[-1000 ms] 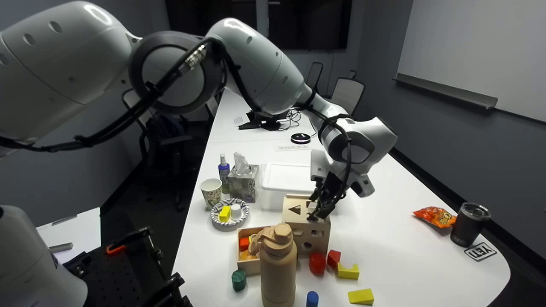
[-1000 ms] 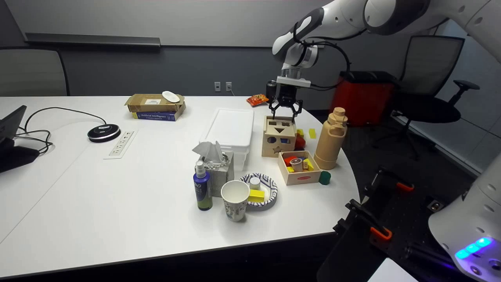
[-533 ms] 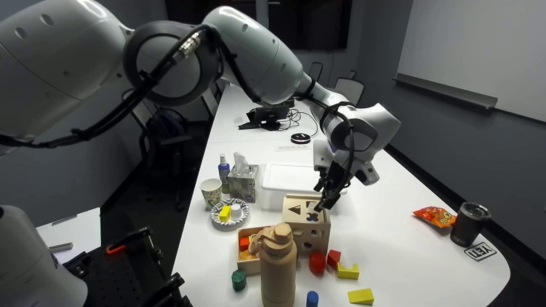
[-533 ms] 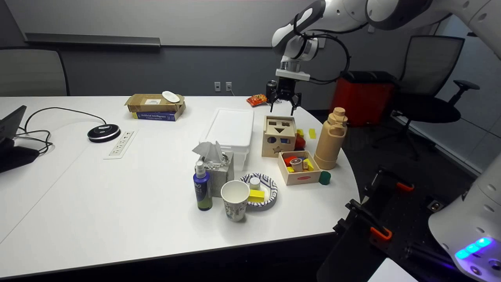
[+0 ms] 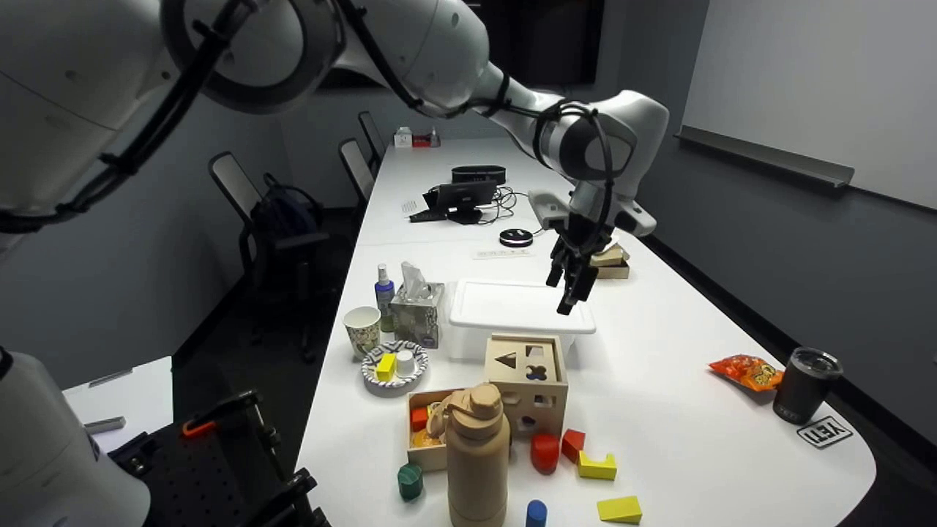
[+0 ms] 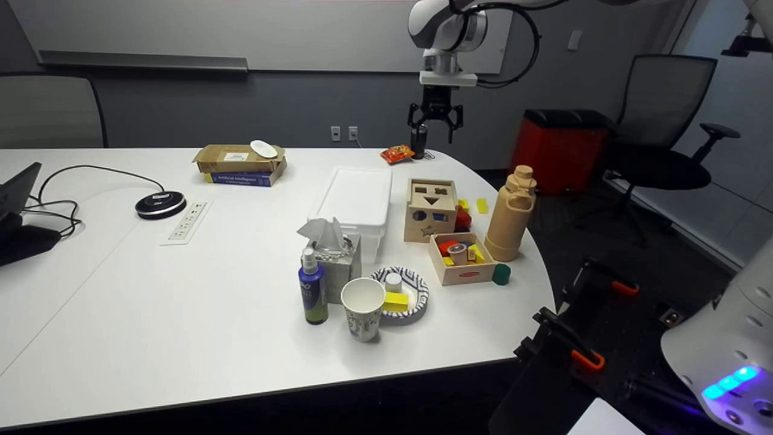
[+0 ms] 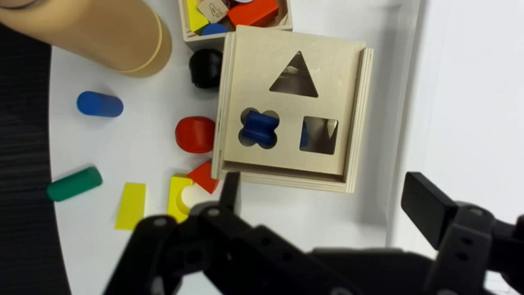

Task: Pick up the flowery blue block and put it in the shape sorter

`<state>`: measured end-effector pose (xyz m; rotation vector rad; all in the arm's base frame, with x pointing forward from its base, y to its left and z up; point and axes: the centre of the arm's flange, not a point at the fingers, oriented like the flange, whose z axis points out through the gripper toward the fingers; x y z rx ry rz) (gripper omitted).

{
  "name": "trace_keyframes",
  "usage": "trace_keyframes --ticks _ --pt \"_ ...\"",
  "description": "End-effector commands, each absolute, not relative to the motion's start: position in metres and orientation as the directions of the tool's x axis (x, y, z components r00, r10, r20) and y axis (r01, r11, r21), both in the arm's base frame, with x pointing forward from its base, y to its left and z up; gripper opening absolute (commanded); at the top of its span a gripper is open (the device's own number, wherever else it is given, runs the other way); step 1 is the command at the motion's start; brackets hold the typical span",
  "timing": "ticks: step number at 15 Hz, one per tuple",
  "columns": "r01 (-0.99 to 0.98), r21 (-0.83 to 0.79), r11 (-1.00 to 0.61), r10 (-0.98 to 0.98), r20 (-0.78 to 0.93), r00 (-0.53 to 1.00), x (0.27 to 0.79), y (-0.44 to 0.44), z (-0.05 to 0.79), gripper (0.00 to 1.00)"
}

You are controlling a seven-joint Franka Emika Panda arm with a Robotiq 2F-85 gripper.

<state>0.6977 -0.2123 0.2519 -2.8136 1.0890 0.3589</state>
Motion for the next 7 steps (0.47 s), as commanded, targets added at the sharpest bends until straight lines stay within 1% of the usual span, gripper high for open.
trace_keyframes --ticks 1,7 --pt "-0.631 0.032 -0.776 -0.62 -0.227 0.751 0.668 -0.184 0.306 1.0" --pt "-0.585 0.065 -0.809 -0.585 -0.195 0.787 0.652 -0.144 0.345 1.0"
